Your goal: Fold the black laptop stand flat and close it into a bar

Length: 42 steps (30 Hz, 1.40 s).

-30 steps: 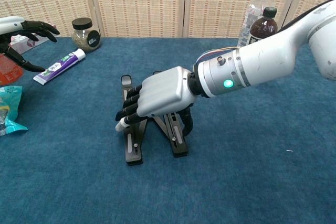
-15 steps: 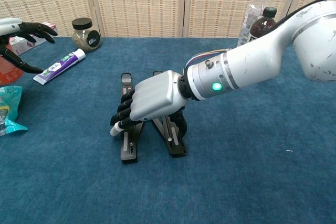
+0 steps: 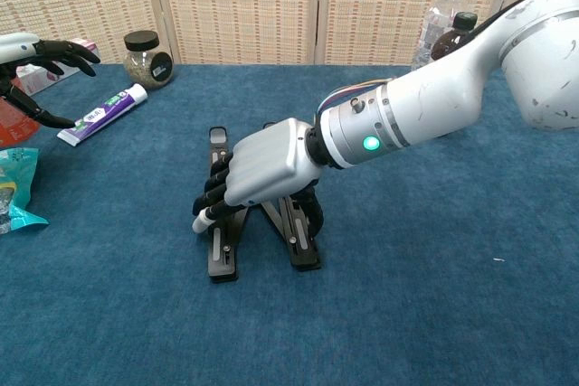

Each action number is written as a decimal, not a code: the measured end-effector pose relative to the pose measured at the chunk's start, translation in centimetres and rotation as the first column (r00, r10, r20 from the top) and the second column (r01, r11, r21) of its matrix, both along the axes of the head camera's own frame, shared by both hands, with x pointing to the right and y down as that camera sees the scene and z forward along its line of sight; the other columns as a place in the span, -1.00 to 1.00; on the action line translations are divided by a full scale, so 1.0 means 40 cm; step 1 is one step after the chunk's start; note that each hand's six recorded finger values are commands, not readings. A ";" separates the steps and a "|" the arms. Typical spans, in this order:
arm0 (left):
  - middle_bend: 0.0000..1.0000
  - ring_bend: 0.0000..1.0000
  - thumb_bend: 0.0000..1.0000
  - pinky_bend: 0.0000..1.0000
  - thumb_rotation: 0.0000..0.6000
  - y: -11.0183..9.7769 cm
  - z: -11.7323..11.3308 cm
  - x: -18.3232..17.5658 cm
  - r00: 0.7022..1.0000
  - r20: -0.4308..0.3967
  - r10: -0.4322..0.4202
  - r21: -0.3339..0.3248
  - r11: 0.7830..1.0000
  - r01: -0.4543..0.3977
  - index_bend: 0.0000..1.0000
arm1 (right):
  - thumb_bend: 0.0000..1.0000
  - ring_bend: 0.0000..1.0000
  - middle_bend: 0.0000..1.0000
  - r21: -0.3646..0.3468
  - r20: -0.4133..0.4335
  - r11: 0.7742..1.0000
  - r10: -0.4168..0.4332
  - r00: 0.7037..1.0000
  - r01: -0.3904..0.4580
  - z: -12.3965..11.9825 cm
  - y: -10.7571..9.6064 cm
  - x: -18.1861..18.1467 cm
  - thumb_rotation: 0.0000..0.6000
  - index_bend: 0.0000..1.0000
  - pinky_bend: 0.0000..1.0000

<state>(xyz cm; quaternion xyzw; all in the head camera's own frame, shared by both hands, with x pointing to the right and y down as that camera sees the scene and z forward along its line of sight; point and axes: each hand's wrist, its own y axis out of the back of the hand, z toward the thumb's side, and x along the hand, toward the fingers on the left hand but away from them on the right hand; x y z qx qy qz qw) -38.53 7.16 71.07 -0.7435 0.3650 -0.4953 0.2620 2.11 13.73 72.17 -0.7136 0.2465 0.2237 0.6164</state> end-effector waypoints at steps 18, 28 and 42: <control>-0.65 -0.82 -0.78 -0.78 1.00 0.006 0.011 0.003 1.000 0.001 0.000 -0.015 1.000 0.000 -0.73 | -1.00 -1.00 -1.00 -0.011 -0.017 1.000 0.009 1.000 -0.009 -0.008 -0.007 0.028 1.00 -1.00 -1.00; -0.65 -0.82 -0.78 -0.78 1.00 0.009 0.012 -0.009 1.000 0.003 -0.012 -0.016 1.000 0.012 -0.73 | -1.00 -1.00 -1.00 -0.009 -0.016 1.000 -0.004 1.000 0.004 0.009 0.006 0.015 1.00 -1.00 -1.00; -0.65 -0.82 -0.78 -0.78 1.00 0.012 0.014 -0.019 1.000 0.002 -0.018 -0.016 1.000 0.018 -0.73 | -0.95 -1.00 -0.66 -0.015 0.010 1.000 0.000 1.000 0.000 0.012 0.005 -0.005 1.00 -1.00 -1.00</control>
